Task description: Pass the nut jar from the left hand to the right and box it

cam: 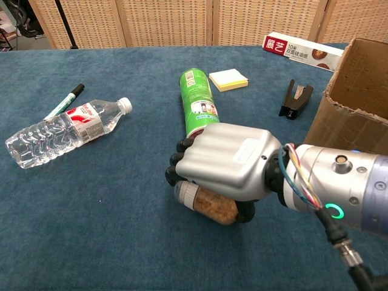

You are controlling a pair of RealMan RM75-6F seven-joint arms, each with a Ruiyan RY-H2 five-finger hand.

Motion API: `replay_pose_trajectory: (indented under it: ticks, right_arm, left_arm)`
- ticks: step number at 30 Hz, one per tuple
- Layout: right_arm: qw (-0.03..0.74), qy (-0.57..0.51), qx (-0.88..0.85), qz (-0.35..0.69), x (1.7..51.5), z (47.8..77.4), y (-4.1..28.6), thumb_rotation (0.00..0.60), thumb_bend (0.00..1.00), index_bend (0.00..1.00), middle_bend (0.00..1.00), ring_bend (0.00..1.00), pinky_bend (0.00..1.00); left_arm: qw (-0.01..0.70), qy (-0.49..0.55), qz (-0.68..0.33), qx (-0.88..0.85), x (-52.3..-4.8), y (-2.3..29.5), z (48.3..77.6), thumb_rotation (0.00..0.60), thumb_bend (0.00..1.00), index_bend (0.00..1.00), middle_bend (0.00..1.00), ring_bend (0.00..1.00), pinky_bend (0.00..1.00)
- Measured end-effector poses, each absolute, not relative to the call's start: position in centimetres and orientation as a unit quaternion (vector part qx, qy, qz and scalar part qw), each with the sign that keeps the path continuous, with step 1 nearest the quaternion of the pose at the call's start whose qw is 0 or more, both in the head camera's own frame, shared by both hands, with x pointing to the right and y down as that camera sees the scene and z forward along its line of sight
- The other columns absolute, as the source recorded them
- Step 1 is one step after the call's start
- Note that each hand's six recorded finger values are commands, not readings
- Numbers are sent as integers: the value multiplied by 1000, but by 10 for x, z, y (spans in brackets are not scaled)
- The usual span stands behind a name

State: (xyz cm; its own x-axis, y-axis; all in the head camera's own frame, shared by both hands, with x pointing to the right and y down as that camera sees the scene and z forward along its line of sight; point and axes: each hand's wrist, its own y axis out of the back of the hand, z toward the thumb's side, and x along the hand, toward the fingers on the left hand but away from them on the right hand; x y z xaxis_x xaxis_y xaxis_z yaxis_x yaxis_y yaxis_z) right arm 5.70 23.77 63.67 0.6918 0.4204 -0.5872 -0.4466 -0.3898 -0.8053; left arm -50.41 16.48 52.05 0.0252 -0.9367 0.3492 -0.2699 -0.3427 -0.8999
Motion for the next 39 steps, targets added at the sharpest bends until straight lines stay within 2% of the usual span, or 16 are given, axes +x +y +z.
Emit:
replay_pose_trajectory:
  ticks: [2, 4, 11, 15, 22, 27, 34, 39]
  right_arm:
    - [554, -2, -742, 377, 54, 633, 237, 600, 345, 597, 552, 449, 553]
    - [558, -13, -749, 357, 51, 628, 237, 600, 416, 627, 584, 473, 555]
    - [573, -49, -762, 298, 45, 606, 234, 600, 507, 641, 613, 488, 555]
    - [589, -92, -754, 275, 45, 581, 213, 600, 517, 641, 617, 489, 555]
    - [605, -174, -726, 279, 56, 544, 149, 600, 521, 641, 617, 489, 555]
    - [603, -210, -708, 302, 79, 527, 112, 600, 543, 641, 617, 489, 555]
    - [576, -278, -678, 362, 147, 505, 72, 600, 568, 642, 624, 489, 555]
    - [540, -324, -658, 412, 210, 493, 64, 600, 599, 642, 626, 489, 555]
  left_arm:
    - [323, 472, -514, -639, -504, 165, 521, 600, 0, 0, 0, 0, 32]
    - [323, 470, -515, -640, -504, 164, 522, 600, 0, 0, 0, 0, 32]
    - [323, 467, -516, -642, -501, 165, 523, 600, 0, 0, 0, 0, 32]
    - [323, 466, -516, -641, -501, 166, 523, 600, 0, 0, 0, 0, 32]
    - [324, 463, -519, -642, -499, 165, 524, 600, 0, 0, 0, 0, 32]
    - [324, 460, -520, -642, -498, 165, 526, 600, 0, 0, 0, 0, 32]
    - [323, 458, -523, -642, -497, 165, 526, 600, 0, 0, 0, 0, 31]
    - [325, 462, -523, -638, -498, 167, 522, 600, 0, 0, 0, 0, 32]
